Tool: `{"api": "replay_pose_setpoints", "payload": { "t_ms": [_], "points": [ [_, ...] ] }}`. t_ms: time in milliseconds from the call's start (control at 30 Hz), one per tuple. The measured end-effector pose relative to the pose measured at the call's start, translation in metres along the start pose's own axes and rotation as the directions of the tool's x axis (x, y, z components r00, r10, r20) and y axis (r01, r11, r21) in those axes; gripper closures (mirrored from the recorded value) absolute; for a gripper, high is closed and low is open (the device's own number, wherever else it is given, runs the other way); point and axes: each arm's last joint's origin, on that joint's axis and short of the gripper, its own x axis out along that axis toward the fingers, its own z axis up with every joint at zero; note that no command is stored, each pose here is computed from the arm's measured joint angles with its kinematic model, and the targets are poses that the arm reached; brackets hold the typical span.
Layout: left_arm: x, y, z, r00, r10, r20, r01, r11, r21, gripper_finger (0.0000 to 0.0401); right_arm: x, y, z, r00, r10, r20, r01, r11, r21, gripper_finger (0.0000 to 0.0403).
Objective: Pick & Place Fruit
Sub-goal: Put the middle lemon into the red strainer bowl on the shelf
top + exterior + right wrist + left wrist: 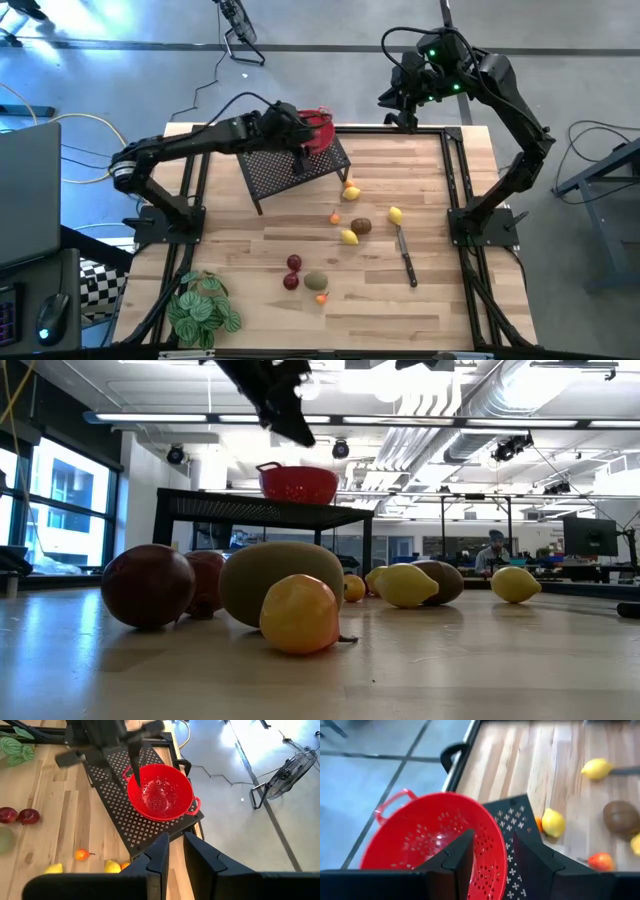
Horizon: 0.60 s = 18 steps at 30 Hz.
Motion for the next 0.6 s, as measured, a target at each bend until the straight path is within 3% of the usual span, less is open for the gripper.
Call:
{"api": "replay_pose_setpoints", "payload": {
  "t_ms": [333,600],
  "points": [
    [-0.062,0.012,0.013,0.984,0.061,0.170,-0.043,0.994,-0.105,0.0267,-0.002,0.010,0.000,0.999,0.038,-0.018,-0.034,0.986,0.166,0.0353],
    [-0.093,0.010,-0.006,0.993,0.012,0.115,-0.002,0.997,-0.083,0.0277,-0.002,0.026,-0.013,0.975,0.127,-0.181,-0.064,0.945,0.321,0.0353]
  ]
}}
